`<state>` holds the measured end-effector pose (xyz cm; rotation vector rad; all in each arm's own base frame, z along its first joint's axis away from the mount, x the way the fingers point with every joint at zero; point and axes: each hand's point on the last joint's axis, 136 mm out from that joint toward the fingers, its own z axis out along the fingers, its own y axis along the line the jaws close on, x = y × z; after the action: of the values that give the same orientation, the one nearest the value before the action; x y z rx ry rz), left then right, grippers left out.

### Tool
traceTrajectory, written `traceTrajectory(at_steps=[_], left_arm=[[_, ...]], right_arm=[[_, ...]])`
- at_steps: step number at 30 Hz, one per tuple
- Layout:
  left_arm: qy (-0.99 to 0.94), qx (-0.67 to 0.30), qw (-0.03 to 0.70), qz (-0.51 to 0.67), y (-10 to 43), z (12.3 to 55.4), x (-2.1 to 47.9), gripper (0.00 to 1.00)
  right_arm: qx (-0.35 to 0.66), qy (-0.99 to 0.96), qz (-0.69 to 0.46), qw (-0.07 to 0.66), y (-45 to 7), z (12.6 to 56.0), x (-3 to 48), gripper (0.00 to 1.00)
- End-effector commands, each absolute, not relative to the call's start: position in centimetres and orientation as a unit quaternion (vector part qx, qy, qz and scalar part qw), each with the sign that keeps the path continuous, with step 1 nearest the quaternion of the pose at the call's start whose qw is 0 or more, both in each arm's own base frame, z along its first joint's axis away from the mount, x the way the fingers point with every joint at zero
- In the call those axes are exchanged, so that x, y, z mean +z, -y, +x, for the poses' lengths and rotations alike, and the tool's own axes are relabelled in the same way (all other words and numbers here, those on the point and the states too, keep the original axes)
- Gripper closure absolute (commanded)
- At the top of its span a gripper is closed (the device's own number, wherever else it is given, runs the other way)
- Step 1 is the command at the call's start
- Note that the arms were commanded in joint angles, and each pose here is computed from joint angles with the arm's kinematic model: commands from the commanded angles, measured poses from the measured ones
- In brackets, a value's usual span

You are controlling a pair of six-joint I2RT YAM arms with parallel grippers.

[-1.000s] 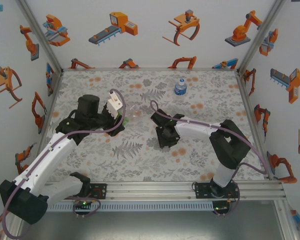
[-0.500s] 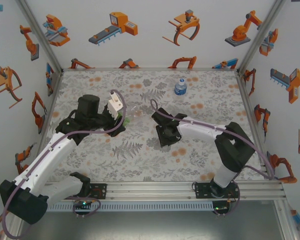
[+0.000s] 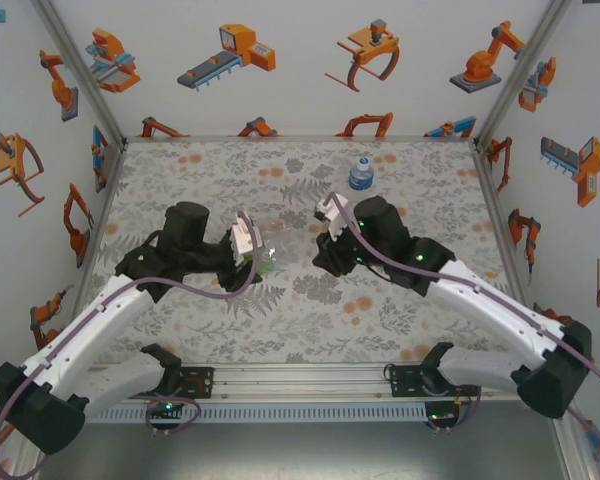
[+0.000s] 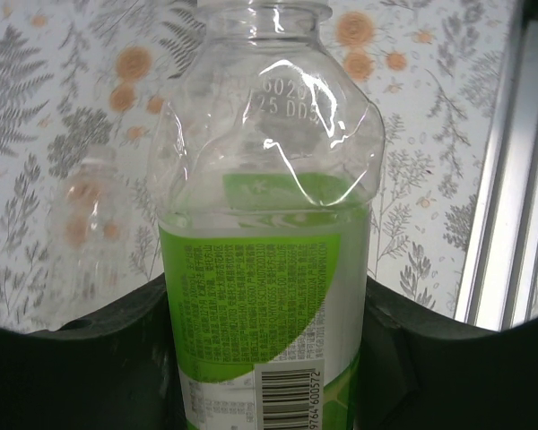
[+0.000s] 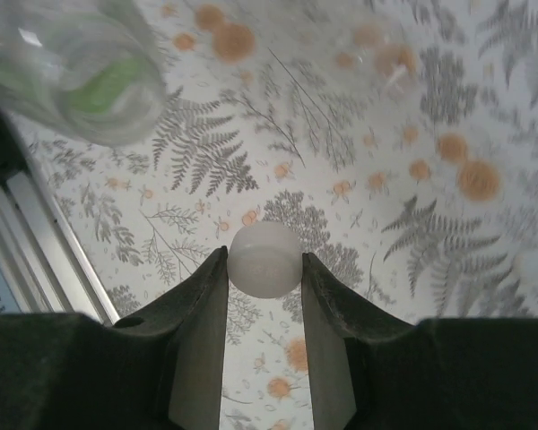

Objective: Screw on the bottle caps

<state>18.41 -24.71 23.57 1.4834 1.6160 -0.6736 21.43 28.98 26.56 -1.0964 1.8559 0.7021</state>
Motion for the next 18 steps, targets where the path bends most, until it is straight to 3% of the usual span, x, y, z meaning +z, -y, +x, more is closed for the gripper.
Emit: traceTrajectory(at_steps=[1,6,18], left_arm=[[-0.565,-0.288,0.411,0.655,25.2,15.2,23.2,1.0],[-0.543,-0.28,0.417,0.673,25.0,14.5,22.8,1.0],[-0.517,-0.308,0.419,0.68,25.3,13.4,23.5,1.0]], right_arm=[[0.304,-0.608,-0.554,0.481,-29.8,18.1,30.2,0.87],[0.319,-0.508,-0.623,0.502,-29.7,14.7,32.2,0.89],[0.338,-0.406,-0.665,0.528,-31.1,12.5,32.3,0.93]])
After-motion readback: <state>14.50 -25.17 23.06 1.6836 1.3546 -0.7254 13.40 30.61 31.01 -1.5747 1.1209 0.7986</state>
